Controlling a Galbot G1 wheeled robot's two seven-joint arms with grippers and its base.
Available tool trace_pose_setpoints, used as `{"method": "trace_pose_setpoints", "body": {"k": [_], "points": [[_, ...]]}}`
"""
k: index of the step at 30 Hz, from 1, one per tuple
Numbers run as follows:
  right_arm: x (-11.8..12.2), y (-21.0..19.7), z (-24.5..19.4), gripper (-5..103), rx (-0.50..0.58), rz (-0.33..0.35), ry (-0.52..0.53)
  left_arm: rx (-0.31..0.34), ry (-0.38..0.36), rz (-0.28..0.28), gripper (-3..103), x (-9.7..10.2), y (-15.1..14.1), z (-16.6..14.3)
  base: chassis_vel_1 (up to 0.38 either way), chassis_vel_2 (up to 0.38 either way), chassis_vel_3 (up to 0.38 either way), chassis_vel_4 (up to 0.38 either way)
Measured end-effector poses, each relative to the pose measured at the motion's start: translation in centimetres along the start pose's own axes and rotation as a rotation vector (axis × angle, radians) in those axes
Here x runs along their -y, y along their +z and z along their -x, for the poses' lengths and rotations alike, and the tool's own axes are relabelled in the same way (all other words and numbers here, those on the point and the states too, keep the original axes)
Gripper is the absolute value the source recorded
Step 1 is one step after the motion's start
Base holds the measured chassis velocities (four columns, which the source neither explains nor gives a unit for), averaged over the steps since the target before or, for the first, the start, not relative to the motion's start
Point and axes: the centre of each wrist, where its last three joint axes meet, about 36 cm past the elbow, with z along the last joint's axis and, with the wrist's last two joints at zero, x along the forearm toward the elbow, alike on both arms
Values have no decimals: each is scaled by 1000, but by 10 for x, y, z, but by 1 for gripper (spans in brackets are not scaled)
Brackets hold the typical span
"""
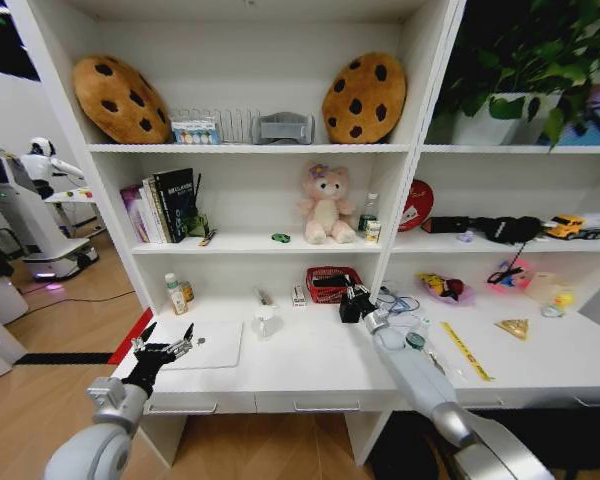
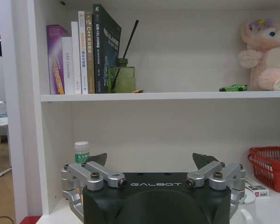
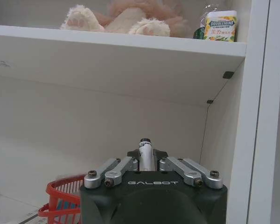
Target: Organize the objects on the table.
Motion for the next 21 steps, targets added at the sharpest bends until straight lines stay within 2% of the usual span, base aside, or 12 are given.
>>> {"method": "trace_pose_setpoints", "body": {"k": [1,2,4,5,7,8,11,12,16,17,20,21], "points": [[1,-1,0,20,2,-4,3,0,0,0,100,0,0,0,0,0,0,0],[1,-1,0,20,2,-4,3,0,0,0,100,0,0,0,0,0,0,0],[4,-4,0,31,7,-13,9,0,0,0,100,0,0,0,0,0,0,0],[4,-4,0,31,7,-13,9,0,0,0,100,0,0,0,0,0,0,0],[7,-5,-1,42,8,-18,17,0,0,0,100,0,0,0,0,0,0,0],[7,-5,-1,42,8,-18,17,0,0,0,100,0,0,0,0,0,0,0],[12,-12,-3,58,24,-32,26,0,0,0,100,0,0,0,0,0,0,0],[12,-12,-3,58,24,-32,26,0,0,0,100,0,0,0,0,0,0,0],[18,-43,-8,74,46,-41,41,0,0,0,100,0,0,0,0,0,0,0],[18,-43,-8,74,46,-41,41,0,0,0,100,0,0,0,0,0,0,0],[-1,-83,-17,91,38,0,63,0,0,0,100,0,0,0,0,0,0,0],[-1,-83,-17,91,38,0,63,0,0,0,100,0,0,0,0,0,0,0]]}}
